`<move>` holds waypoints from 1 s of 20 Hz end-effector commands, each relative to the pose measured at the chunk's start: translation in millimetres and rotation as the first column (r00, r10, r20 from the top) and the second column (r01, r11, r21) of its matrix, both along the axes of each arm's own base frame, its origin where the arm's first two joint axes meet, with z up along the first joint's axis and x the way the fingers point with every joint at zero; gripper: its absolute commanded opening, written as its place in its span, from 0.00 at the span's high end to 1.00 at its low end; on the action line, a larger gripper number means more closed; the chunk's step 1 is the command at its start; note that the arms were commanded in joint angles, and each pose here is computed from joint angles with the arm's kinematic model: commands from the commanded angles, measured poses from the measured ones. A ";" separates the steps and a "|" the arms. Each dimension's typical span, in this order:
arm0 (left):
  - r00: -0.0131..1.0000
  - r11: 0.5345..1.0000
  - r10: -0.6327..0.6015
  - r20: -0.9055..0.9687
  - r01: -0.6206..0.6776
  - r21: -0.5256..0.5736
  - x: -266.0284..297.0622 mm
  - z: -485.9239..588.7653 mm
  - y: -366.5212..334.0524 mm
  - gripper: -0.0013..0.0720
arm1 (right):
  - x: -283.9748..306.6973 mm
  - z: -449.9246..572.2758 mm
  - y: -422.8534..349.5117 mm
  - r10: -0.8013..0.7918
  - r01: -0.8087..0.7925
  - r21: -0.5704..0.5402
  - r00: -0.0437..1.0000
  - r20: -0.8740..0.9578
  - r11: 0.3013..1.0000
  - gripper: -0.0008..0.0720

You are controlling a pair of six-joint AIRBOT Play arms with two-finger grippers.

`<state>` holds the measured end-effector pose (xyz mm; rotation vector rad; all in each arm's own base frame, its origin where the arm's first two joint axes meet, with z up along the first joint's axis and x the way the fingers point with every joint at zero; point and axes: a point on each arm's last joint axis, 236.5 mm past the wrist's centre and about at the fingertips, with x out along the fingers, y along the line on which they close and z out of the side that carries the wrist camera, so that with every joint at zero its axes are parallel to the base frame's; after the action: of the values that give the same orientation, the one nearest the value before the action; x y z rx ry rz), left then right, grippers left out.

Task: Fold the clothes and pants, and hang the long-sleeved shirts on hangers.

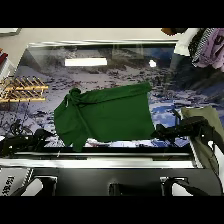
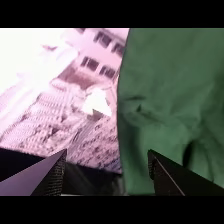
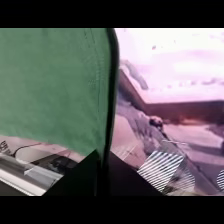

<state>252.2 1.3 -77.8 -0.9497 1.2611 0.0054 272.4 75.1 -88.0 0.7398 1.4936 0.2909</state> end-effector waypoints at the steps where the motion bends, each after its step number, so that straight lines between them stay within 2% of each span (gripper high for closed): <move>1: 0.997 0.999 0.046 0.056 -0.045 -0.010 16.5 -2.0 1.3 0.20 | -3.5 5.6 3.9 0.004 -0.003 0.018 1.000 -0.011 1.000 0.95; 5: 0.999 1.000 0.015 0.037 -0.016 0.010 23.7 -18.5 -9.6 0.20 | -5.7 7.3 6.1 0.004 -0.003 0.031 1.000 -0.023 1.000 0.95; 8: 0.998 0.999 0.045 0.048 -0.045 0.001 38.0 -25.9 -17.2 0.21 | -4.3 11.7 6.7 0.002 -0.002 0.031 1.000 -0.008 1.000 0.95; 10: 0.996 0.998 0.068 0.051 -0.067 -0.006 45.5 -30.2 -20.1 0.30 | -1.7 17.7 5.5 0.000 0.000 0.021 1.000 0.020 1.000 0.95; 12: 0.998 0.998 0.056 0.033 -0.055 -0.018 45.4 -36.3 -28.7 0.30 | 0.5 23.3 5.0 -0.008 0.007 0.015 0.999 0.040 1.000 0.95; 13: 0.999 0.999 0.039 0.020 -0.039 -0.024 43.3 -39.5 -34.2 0.35 | 1.3 26.2 4.9 -0.008 0.008 0.013 0.999 0.051 1.000 0.95; 15: 0.999 0.999 0.031 0.019 -0.030 -0.035 44.2 -39.2 -40.3 0.79 | 3.5 32.1 5.7 -0.016 0.015 0.016 0.997 0.070 1.000 0.95; 16: 0.999 0.998 0.043 0.032 -0.041 -0.047 48.8 -34.6 -40.8 0.94 | 5.5 36.1 6.5 -0.022 0.020 0.019 0.996 0.084 1.000 0.95; 20: 0.992 0.997 -0.009 0.124 0.019 -0.074 80.8 6.7 -42.4 0.95 | 39.1 67.2 6.2 -0.083 0.075 0.043 0.972 0.221 0.996 0.95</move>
<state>313.8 -33.4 -99.0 -0.9735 1.1930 -0.0338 288.9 82.0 -41.5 0.7566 1.3520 0.3223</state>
